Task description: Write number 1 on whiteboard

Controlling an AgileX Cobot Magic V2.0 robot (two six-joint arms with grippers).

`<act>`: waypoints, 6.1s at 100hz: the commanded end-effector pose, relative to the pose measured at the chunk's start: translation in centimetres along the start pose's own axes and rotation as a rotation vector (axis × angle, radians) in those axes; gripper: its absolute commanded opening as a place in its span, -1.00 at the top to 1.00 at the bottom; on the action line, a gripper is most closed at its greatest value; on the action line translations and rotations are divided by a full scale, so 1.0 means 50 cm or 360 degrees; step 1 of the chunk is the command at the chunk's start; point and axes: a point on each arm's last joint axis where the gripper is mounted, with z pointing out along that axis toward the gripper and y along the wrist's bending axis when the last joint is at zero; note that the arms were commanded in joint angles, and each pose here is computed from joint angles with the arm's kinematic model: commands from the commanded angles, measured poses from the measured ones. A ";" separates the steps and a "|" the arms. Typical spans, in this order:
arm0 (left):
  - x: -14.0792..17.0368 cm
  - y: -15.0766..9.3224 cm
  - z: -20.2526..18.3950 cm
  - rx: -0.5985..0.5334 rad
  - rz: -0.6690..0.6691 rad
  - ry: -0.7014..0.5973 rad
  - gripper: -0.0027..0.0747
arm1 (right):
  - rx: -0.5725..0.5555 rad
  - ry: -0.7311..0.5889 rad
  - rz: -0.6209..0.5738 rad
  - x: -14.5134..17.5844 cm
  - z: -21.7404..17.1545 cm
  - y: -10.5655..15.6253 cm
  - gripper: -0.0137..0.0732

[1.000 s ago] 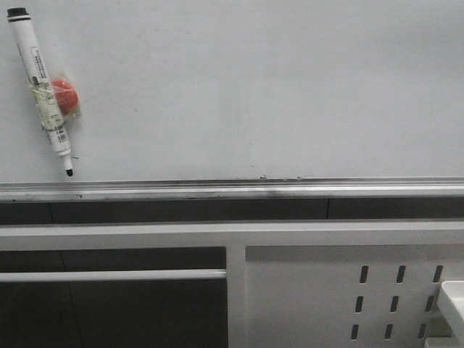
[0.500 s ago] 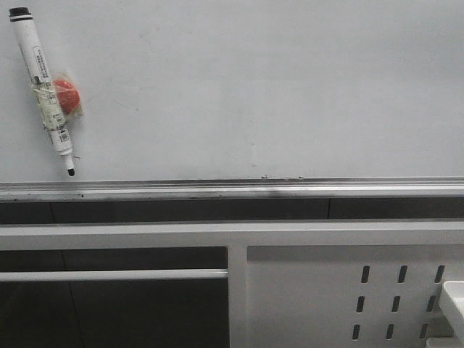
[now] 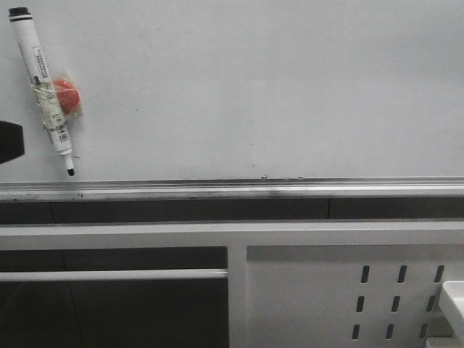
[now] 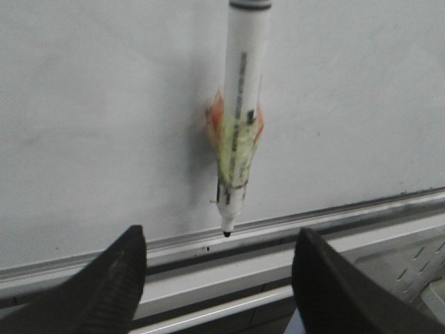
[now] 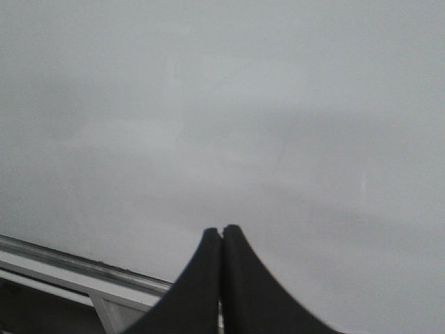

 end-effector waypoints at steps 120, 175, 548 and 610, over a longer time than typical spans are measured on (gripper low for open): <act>-0.009 -0.041 0.110 -0.0065 -0.0062 -0.0566 0.98 | 0.0048 -0.0316 -0.0016 -0.049 -0.013 -0.005 0.85; -0.005 -0.150 0.103 0.0735 0.0661 -0.0175 0.98 | -0.0635 0.0017 -0.0516 -0.018 0.002 0.073 0.85; -0.177 -0.044 -0.129 0.0405 -0.0017 -0.0931 0.98 | -0.0550 -0.0335 -0.0531 -0.005 0.174 0.134 0.84; -0.179 -0.043 -0.130 0.0402 -0.0015 -0.0955 0.98 | -0.0447 0.0006 -0.0534 0.047 0.257 0.119 0.85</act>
